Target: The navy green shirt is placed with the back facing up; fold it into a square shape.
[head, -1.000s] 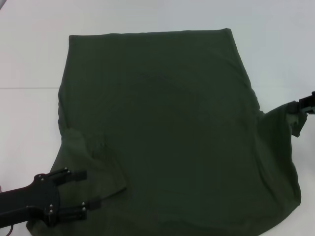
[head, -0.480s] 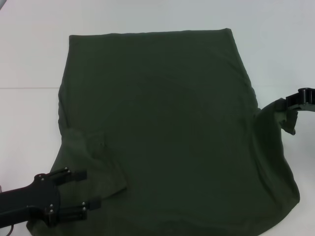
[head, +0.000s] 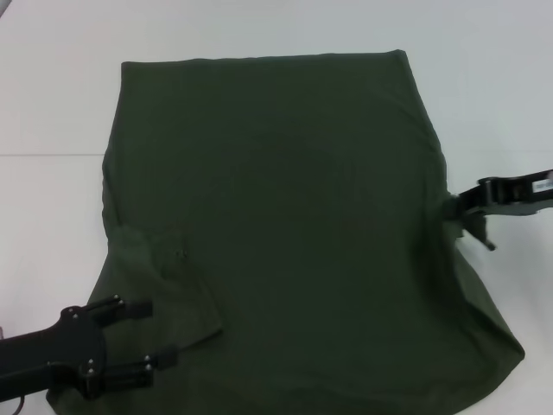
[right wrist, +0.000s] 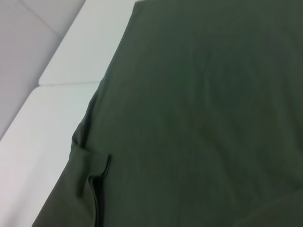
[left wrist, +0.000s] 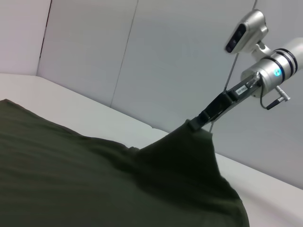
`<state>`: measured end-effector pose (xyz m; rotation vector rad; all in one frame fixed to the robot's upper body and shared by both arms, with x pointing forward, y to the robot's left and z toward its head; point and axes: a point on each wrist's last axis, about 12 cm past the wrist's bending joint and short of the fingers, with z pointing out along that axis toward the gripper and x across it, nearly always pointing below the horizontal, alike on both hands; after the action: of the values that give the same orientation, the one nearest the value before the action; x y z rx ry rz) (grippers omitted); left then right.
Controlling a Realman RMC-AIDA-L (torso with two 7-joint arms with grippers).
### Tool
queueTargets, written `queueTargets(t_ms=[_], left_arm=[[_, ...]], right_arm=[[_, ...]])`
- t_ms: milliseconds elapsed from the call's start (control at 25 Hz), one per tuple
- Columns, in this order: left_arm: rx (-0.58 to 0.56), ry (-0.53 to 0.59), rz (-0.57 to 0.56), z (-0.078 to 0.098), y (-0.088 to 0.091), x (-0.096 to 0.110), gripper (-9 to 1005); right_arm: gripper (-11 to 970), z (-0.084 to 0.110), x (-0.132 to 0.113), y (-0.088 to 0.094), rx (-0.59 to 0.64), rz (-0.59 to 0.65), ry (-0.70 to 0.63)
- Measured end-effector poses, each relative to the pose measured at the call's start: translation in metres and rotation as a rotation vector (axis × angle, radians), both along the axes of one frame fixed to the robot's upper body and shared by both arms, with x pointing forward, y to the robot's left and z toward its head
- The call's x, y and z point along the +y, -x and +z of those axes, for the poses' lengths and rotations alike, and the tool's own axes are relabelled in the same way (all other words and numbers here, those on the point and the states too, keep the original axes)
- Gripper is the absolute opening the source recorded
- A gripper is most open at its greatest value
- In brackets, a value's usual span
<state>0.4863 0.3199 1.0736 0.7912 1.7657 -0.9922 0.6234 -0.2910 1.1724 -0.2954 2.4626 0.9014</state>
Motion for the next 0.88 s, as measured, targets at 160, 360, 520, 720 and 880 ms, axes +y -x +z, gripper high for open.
queueTargets(t_ms=[160, 360, 520, 720, 880], left_arm=[[0.003, 0.004, 0.001, -0.001, 0.002, -0.001, 894], [0.003, 0.005, 0.001, -0.002, 0.002, -0.001, 894], [0.006, 0.006, 0.0, -0.002, 0.002, -0.002, 894], [0.011, 0.012, -0.003, -0.003, 0.003, -0.004, 894], [0.016, 0.017, -0.007, -0.004, 0.003, -0.005, 893]], right_arm=[[98, -0.007, 0.013, -0.003, 0.021, 0.019, 0.008], [102, -0.018, 0.025, -0.004, 0.042, 0.037, 0.034], [106, -0.02, 0.026, -0.004, 0.047, 0.039, 0.038], [110, -0.02, 0.024, -0.004, 0.065, 0.009, 0.03], [113, -0.02, 0.022, -0.004, 0.067, -0.003, 0.025]])
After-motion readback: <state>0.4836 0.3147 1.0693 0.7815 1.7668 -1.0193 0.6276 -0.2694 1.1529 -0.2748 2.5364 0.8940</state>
